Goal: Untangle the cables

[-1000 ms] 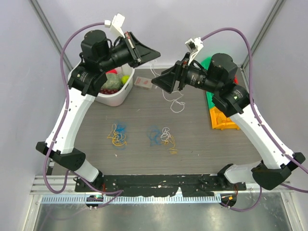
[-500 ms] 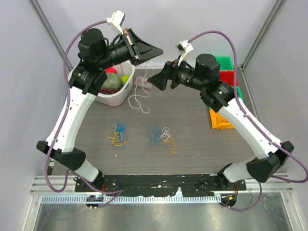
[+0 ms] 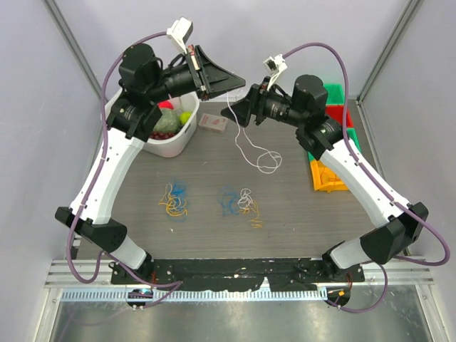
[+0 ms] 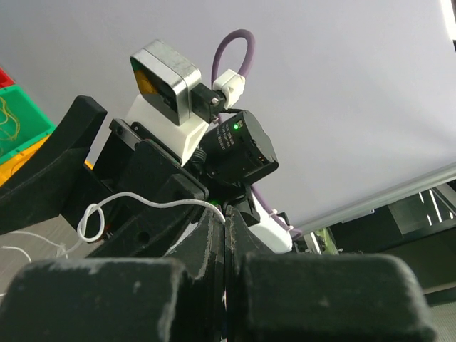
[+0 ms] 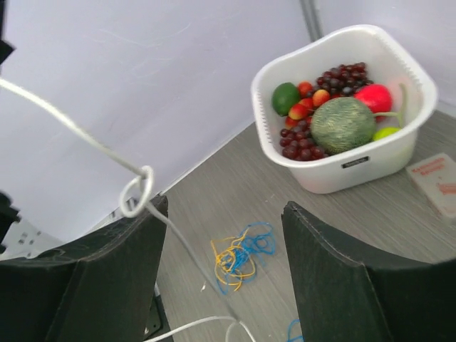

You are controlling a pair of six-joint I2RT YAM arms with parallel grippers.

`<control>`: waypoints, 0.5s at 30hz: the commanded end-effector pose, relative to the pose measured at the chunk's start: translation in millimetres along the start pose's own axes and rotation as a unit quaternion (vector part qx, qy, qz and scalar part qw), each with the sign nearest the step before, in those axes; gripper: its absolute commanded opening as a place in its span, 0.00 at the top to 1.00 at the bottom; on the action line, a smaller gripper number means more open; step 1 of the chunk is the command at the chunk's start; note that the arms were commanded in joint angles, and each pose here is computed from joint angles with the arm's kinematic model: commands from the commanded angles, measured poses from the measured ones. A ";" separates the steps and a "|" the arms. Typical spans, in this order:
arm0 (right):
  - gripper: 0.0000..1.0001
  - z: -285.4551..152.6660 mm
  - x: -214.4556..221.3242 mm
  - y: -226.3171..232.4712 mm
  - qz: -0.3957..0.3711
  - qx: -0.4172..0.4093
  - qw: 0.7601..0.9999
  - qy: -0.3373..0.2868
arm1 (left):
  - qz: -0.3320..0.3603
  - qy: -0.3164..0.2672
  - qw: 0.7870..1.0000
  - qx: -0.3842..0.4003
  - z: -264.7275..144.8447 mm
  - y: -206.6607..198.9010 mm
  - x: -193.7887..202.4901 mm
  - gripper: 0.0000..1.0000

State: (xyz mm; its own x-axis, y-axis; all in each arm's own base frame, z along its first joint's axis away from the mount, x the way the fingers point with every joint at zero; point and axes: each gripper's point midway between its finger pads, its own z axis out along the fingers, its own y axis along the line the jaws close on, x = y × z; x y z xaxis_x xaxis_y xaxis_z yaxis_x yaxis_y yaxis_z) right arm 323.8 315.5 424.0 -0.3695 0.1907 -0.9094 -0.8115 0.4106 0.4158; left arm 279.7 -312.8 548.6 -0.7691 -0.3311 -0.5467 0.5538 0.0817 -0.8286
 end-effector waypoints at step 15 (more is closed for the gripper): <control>0.18 -58.7 3.0 0.5 -0.034 0.120 0.992 -0.017 | -0.037 -0.042 0.996 -0.063 1.2 28.6 -19.5 1.00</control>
State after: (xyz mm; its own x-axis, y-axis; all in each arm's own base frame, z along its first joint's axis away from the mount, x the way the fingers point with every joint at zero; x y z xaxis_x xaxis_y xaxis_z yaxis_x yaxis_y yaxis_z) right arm 316.1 256.5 394.8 -0.3742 0.1509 -0.9150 -0.6328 0.6797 0.3709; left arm 304.5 -312.9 529.9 -0.7896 -0.3723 -0.4877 0.4681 0.1483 -0.8711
